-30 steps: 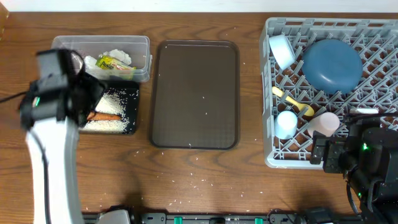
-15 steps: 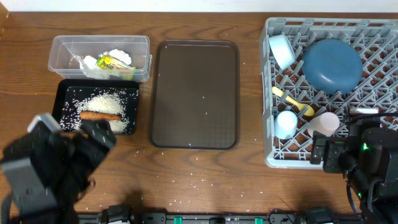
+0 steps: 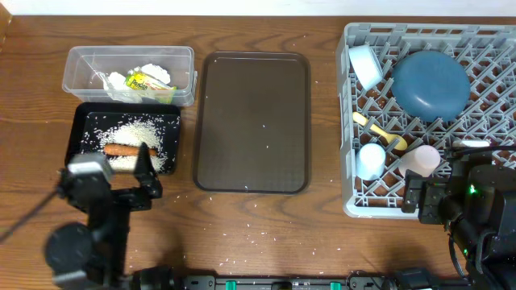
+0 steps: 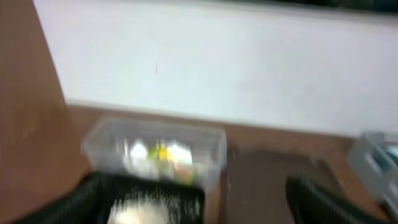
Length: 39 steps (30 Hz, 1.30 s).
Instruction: Sort waste into correct bins and load items into the dishwasher rack
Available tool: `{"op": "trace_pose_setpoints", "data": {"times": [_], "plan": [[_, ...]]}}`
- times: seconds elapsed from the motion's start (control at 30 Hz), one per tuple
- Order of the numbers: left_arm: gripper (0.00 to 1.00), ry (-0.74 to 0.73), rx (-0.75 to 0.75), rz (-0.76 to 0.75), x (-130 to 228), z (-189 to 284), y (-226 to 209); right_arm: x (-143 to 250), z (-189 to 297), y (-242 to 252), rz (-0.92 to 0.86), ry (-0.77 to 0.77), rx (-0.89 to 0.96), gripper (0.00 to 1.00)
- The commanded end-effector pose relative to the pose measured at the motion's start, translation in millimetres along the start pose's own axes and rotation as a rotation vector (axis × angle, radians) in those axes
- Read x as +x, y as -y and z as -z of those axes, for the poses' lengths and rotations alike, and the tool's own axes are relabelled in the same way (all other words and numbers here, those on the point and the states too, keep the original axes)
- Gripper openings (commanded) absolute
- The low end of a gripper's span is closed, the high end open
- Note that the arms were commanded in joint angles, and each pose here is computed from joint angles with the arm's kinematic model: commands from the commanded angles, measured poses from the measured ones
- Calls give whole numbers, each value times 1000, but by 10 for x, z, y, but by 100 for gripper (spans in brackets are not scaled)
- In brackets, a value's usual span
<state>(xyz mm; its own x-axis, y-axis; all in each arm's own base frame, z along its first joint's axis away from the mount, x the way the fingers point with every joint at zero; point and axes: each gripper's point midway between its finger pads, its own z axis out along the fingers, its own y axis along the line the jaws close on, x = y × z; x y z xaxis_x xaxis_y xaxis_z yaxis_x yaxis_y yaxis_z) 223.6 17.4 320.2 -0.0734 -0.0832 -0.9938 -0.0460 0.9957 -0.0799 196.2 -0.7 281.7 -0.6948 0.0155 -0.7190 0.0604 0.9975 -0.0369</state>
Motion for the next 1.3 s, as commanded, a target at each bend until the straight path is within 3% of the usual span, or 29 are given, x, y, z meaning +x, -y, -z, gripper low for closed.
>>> {"op": "trace_pose_setpoints", "data": {"times": [0.0, 0.3, 0.7, 1.27], "plan": [[89, 44, 32, -66, 342, -56, 29, -13, 5, 25, -13, 5, 14, 99], [89, 39, 14, -68, 1178, -192, -68, -13, 5, 25, -13, 5, 14, 99], [89, -67, -16, -58, 1791, -338, -151, -13, 5, 25, -13, 5, 14, 99], [90, -64, -12, -59, 1778, -338, -143, -13, 5, 25, -13, 5, 14, 99]]}}
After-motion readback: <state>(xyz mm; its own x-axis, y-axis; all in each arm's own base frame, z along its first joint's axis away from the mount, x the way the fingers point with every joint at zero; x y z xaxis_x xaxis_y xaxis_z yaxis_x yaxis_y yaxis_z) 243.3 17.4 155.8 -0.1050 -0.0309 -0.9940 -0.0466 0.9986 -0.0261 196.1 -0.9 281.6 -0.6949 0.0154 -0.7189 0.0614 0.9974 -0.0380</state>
